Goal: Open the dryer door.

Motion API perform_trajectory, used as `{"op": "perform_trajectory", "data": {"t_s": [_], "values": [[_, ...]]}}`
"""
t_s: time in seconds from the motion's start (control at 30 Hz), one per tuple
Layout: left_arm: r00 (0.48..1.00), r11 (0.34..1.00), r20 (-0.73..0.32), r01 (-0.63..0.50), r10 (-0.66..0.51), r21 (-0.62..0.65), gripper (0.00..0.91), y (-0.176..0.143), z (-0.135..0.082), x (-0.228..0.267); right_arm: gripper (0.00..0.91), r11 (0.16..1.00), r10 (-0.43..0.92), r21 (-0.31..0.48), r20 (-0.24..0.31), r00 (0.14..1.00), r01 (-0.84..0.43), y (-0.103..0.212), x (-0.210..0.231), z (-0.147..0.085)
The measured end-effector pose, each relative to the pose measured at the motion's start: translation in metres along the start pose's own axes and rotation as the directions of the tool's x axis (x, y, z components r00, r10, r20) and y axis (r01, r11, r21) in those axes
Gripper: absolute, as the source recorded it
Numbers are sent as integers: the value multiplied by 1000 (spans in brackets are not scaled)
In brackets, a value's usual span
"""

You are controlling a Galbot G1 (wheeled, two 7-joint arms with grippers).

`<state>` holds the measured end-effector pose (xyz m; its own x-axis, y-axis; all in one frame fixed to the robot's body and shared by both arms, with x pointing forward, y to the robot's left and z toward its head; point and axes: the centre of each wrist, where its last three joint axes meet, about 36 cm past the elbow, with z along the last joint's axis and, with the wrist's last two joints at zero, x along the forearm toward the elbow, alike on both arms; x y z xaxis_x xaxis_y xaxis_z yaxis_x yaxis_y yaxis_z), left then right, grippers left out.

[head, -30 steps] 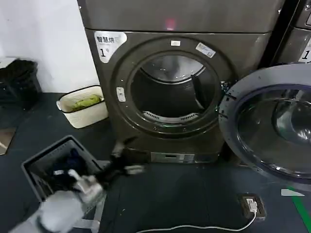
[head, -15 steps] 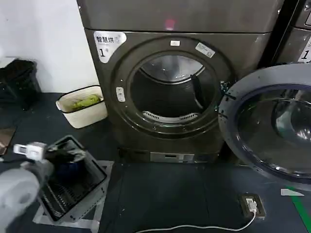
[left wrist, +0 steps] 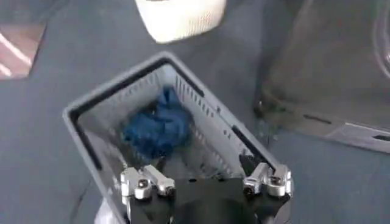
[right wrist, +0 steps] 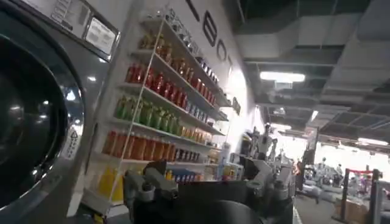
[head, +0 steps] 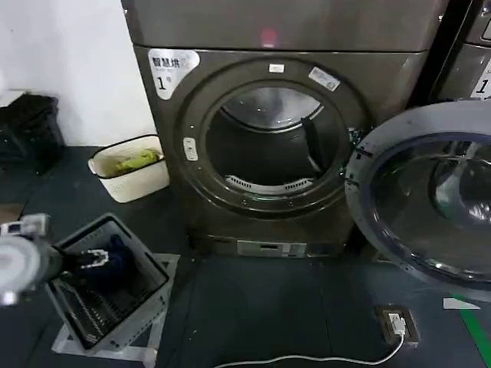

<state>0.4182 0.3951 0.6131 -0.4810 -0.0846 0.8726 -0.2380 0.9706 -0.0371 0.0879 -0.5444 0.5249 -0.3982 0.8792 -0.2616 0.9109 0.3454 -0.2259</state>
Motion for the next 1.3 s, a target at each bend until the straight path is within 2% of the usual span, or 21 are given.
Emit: {"op": "perform_trajectory", "data": {"t_s": [0.37, 1.3], "values": [[995, 993, -100, -2, 13, 117, 907, 24, -26, -18, 907, 1000, -6, -12, -2, 1000, 6, -1, 5, 6], [994, 982, -112, 18, 3, 186, 907, 44, -42, -26, 907, 1000, 24, -18, -2, 1000, -24, -11, 7, 15]]}}
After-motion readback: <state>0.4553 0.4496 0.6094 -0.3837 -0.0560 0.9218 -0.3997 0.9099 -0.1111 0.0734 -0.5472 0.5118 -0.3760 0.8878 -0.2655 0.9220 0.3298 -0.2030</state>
